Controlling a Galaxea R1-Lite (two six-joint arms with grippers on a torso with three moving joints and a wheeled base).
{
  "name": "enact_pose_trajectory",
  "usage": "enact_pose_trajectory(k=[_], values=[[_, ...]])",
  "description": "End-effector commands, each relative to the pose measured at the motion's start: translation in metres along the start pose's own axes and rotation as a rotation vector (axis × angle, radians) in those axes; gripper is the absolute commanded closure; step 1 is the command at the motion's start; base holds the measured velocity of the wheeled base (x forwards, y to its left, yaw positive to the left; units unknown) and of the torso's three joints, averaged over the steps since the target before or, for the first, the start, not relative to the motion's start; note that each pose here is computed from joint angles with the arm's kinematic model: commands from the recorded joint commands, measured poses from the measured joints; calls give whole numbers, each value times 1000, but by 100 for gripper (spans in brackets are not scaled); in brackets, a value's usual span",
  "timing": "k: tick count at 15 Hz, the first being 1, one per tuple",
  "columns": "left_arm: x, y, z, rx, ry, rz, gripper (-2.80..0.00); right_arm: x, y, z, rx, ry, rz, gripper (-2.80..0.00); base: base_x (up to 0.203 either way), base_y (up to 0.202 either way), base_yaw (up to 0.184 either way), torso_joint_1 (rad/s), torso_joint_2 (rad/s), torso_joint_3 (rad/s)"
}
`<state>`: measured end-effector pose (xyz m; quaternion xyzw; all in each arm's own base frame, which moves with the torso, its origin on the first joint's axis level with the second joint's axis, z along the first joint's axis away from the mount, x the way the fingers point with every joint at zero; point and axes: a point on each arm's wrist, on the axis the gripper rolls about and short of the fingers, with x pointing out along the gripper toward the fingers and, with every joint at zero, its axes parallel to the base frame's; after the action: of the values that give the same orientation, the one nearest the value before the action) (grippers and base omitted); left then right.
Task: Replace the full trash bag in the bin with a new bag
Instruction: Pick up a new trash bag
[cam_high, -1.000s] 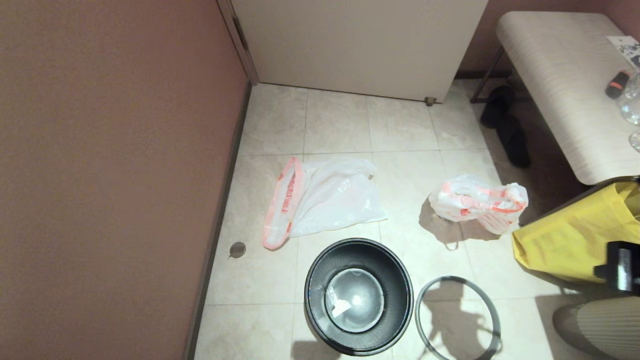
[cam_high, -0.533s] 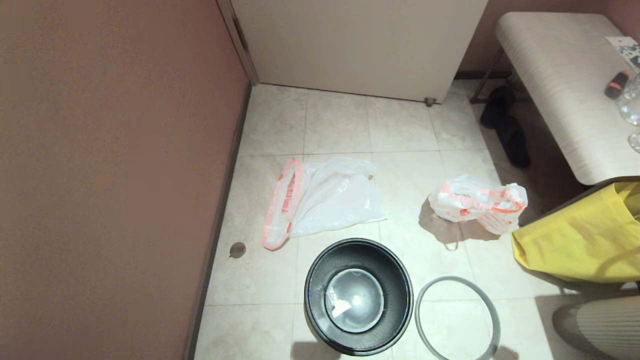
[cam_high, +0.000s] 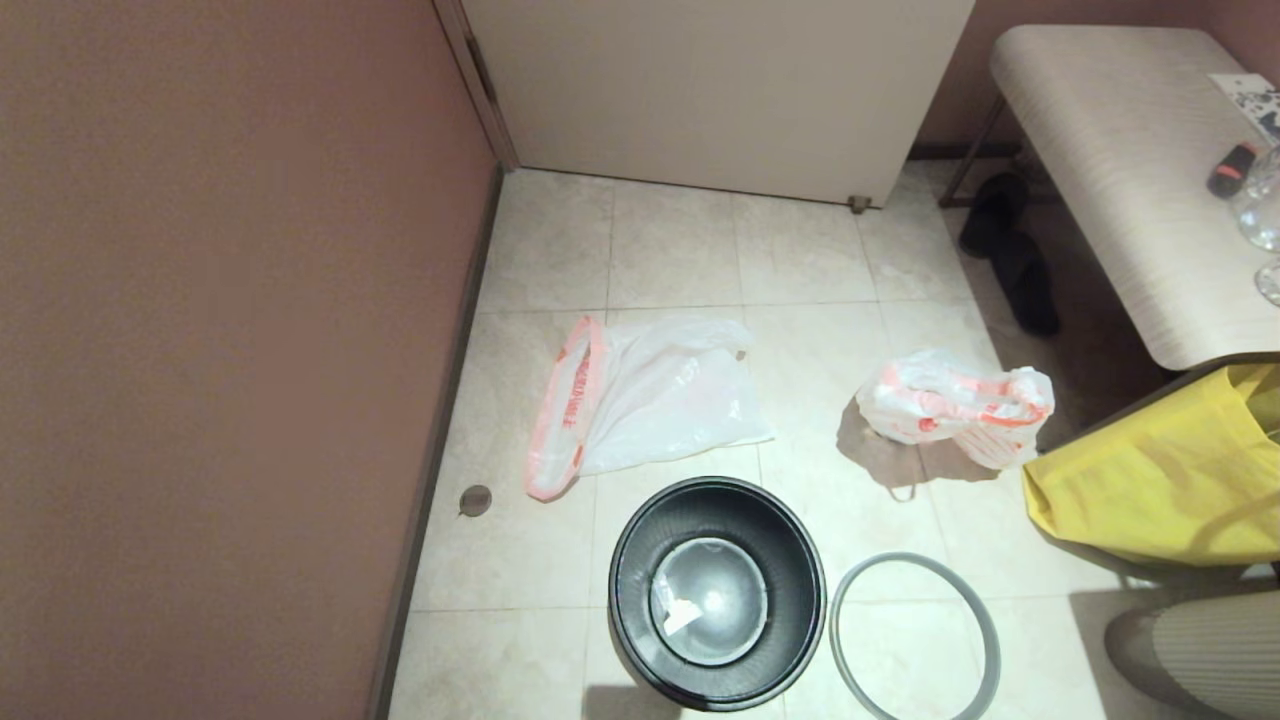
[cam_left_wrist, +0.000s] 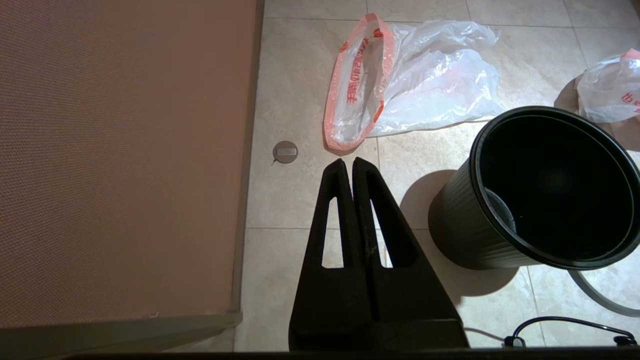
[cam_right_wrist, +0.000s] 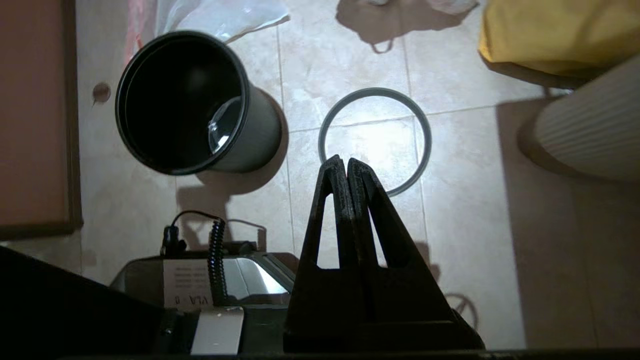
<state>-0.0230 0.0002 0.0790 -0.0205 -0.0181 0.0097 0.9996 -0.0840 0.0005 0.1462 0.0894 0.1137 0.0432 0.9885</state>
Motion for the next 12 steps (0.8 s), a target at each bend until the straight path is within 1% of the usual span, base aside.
enact_pose_trajectory(k=[1, 4, 5, 6, 9, 11, 12], values=[[0, 0, 0, -1, 0, 1, 0, 24, -5, -22, -29, -45, 20, 0, 0, 0, 0, 0, 0, 0], [0, 0, 0, -1, 0, 1, 0, 60, -13, -42, -92, -140, 3, 0, 0, 0, 0, 0, 0, 0], [0, 0, 0, -1, 0, 1, 0, 66, -14, -45, -113, -180, -16, 0, 0, 0, 0, 0, 0, 0], [0, 0, 0, -1, 0, 1, 0, 68, -16, -47, -135, -201, -54, 0, 0, 0, 0, 0, 0, 0], [0, 0, 0, -1, 0, 1, 0, 73, -18, -55, -181, -178, -84, 0, 0, 0, 0, 0, 0, 0], [0, 0, 0, -1, 0, 1, 0, 73, -18, -53, -160, -215, -82, 0, 0, 0, 0, 0, 0, 0], [0, 0, 0, -1, 0, 1, 0, 74, -18, -53, -152, -219, -85, 0, 0, 0, 0, 0, 0, 0]])
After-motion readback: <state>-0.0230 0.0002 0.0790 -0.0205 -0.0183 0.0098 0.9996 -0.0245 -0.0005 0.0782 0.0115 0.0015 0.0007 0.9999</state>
